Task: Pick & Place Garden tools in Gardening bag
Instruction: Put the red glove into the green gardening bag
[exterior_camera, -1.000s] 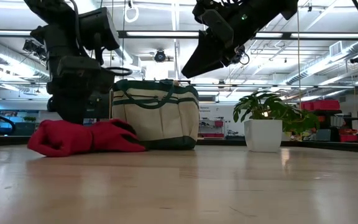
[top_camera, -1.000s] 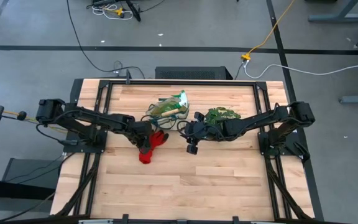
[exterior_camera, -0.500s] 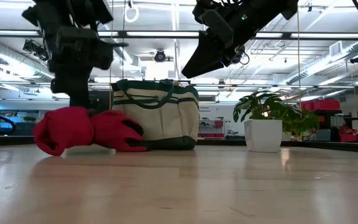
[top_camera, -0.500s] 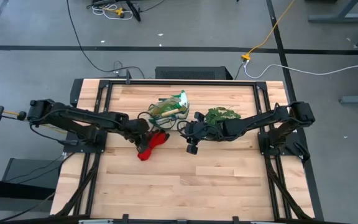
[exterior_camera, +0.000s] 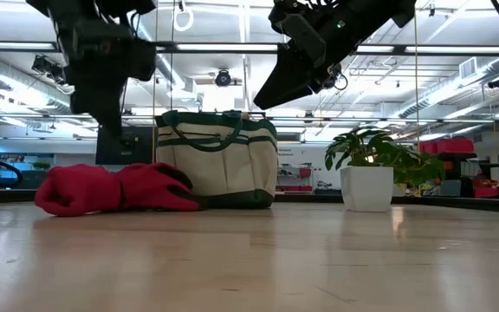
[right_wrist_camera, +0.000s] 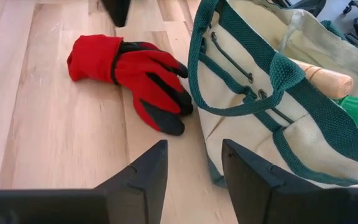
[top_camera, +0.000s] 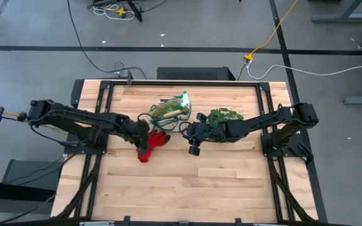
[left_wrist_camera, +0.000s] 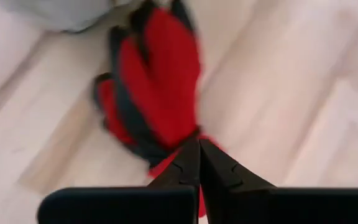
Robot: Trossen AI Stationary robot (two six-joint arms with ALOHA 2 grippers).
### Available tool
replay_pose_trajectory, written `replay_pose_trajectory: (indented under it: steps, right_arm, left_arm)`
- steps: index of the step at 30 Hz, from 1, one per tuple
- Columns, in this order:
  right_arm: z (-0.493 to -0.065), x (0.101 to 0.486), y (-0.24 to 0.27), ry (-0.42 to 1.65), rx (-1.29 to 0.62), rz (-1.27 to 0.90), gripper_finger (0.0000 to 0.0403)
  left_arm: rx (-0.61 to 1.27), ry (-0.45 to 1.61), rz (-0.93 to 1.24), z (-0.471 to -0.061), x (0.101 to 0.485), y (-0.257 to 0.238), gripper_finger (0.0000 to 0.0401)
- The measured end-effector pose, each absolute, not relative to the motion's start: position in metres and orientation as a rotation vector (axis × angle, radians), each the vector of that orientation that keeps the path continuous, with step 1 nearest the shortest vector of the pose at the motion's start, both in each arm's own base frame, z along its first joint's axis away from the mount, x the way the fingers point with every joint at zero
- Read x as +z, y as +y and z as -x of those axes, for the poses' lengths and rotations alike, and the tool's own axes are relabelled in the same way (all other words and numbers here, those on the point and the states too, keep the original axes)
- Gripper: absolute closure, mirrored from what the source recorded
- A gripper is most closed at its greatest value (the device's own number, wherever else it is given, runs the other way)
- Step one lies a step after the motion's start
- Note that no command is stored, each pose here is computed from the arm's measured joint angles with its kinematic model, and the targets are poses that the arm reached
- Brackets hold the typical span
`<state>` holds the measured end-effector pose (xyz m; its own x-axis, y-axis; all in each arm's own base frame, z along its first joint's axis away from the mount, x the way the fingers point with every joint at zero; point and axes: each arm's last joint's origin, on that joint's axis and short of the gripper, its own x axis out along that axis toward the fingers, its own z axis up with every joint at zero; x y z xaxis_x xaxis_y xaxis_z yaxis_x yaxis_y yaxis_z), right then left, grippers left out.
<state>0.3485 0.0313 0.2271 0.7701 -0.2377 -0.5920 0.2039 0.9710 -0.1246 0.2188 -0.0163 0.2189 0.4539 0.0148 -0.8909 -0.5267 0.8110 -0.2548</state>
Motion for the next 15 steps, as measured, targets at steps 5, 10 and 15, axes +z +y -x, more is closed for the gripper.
replay_pose_trajectory:
  steps: [5, 10, 15]
  right_arm:
    - [-0.349, 0.227, 0.031, 0.649, -0.24, 0.054, 0.0248]
    - [-0.349, 0.227, 0.031, 0.649, -0.239, 0.054, 0.0248]
    - [-0.348, 0.227, 0.032, 0.649, -0.238, 0.055, 0.0248]
  left_arm:
    - [0.516, 1.104, 0.535, -0.21, 0.215, -0.008, 0.0367]
    - [0.529, 1.129, 0.573, -0.209, 0.214, -0.003, 0.0325]
    - [0.525, 1.139, 0.629, -0.209, 0.213, -0.001, 0.027]
